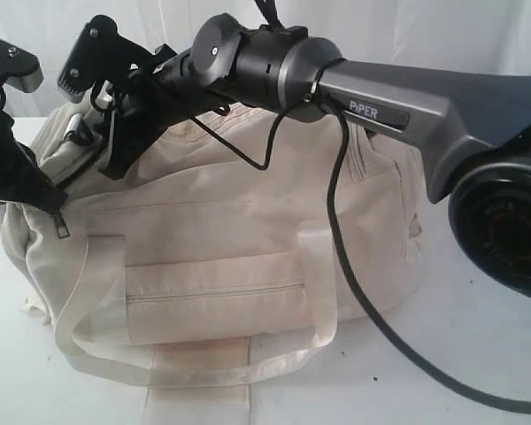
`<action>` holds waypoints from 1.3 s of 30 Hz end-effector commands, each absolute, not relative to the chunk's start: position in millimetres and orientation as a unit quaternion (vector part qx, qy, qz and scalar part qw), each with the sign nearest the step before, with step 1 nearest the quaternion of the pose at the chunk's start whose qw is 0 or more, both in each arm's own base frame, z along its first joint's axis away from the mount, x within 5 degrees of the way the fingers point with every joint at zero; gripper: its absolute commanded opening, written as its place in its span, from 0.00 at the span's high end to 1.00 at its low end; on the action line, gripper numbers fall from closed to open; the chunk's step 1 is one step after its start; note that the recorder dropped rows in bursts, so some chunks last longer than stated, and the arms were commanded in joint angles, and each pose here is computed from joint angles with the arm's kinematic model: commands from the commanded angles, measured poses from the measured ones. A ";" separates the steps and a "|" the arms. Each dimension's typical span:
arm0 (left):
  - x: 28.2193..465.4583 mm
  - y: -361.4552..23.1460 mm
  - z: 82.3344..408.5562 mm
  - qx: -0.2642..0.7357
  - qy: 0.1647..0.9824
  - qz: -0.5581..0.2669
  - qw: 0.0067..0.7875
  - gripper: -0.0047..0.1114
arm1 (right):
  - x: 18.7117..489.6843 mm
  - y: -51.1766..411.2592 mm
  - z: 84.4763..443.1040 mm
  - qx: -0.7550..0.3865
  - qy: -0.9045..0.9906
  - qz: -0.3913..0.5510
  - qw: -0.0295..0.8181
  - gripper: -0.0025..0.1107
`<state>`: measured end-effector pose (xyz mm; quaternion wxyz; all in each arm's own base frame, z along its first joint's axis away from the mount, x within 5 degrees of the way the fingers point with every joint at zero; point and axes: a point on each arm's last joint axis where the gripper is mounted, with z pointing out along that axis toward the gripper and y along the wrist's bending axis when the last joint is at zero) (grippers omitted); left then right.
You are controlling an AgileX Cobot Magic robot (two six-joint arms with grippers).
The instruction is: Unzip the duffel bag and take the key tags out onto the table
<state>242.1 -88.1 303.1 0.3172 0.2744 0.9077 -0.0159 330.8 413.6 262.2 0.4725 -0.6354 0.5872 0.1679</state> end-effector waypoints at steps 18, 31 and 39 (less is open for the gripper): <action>235.2 -87.0 301.5 0.271 0.916 -0.024 0.295 0.96 | 350.5 393.4 282.6 -0.586 0.622 0.122 0.505 0.98; 234.8 -86.9 301.2 0.272 0.917 -0.024 0.292 0.96 | 341.9 330.0 322.1 -0.634 0.642 0.237 0.361 0.98; 233.0 -91.8 301.5 0.290 0.910 -0.048 0.292 0.96 | 389.2 274.7 324.4 -0.531 0.665 0.369 0.373 0.98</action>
